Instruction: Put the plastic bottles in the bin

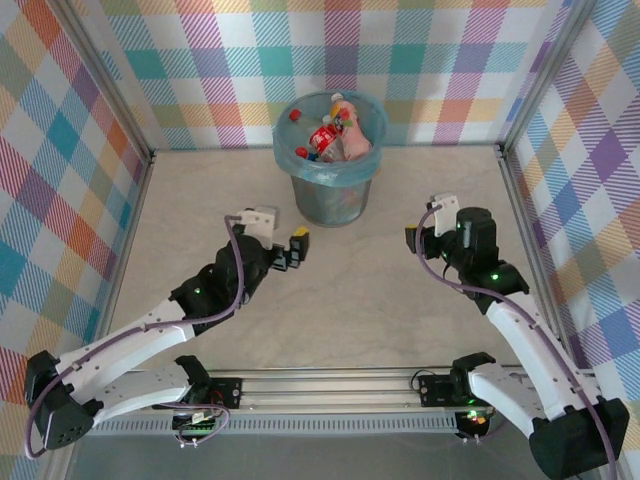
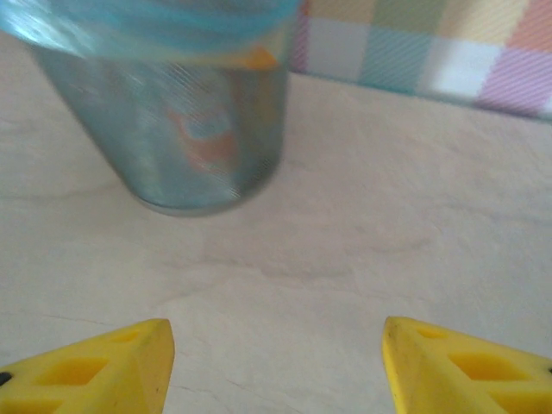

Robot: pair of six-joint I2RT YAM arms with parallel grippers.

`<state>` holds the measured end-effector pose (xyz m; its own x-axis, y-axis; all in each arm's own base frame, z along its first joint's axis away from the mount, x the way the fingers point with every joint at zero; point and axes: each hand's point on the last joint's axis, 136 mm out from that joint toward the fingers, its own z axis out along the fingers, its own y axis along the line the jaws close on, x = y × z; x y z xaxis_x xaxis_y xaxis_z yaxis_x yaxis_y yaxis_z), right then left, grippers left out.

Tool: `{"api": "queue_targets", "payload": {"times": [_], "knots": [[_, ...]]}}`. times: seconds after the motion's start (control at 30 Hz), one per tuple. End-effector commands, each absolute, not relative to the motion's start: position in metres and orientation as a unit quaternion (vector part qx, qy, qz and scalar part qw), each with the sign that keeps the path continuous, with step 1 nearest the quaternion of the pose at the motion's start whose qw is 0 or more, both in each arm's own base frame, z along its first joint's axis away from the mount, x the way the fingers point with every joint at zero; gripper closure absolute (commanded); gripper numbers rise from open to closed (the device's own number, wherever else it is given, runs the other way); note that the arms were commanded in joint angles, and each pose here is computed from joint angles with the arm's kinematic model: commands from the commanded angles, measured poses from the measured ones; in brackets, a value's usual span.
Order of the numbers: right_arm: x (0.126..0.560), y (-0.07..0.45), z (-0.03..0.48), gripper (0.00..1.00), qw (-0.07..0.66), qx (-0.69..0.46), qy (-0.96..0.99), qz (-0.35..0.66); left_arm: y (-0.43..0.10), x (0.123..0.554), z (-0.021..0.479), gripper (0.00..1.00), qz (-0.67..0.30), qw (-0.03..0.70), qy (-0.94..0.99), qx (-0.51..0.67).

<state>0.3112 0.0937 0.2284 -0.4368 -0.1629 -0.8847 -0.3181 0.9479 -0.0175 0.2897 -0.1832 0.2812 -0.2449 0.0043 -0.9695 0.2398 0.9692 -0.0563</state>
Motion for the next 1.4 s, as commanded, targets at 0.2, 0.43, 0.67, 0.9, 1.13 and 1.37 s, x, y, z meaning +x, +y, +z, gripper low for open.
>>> {"api": "queue_targets", "payload": {"times": [0.2, 0.43, 0.67, 0.9, 1.13, 1.37], "knots": [[0.357, 0.041, 0.162, 0.33, 0.56, -0.043, 0.827, -0.017, -0.017, 0.306, 0.231, 0.02, 0.093, 0.624, 0.763, -0.136], [0.371, 0.05, 0.113, 0.32, 0.554, -0.079, 0.829, 0.021, 0.025, 0.309, 0.167, 0.0, 0.115, 0.6, 0.779, -0.141], [0.385, 0.065, 0.109, 0.3, 0.559, -0.127, 0.816, 0.072, 0.014, 0.336, 0.122, 0.0, 0.056, 0.579, 0.809, -0.087], [0.37, 0.022, 0.105, 0.26, 0.61, -0.036, 0.78, 0.134, 0.001, 0.355, 0.121, 0.0, 0.017, 0.598, 0.8, -0.045], [0.387, 0.028, 0.099, 0.18, 0.576, -0.043, 0.804, 0.138, -0.018, 0.363, 0.12, 0.0, -0.022, 0.601, 0.799, -0.007], [0.387, 0.028, 0.099, 0.16, 0.575, -0.044, 0.805, 0.14, -0.034, 0.383, 0.087, 0.0, -0.03, 0.575, 0.817, 0.025]]}}
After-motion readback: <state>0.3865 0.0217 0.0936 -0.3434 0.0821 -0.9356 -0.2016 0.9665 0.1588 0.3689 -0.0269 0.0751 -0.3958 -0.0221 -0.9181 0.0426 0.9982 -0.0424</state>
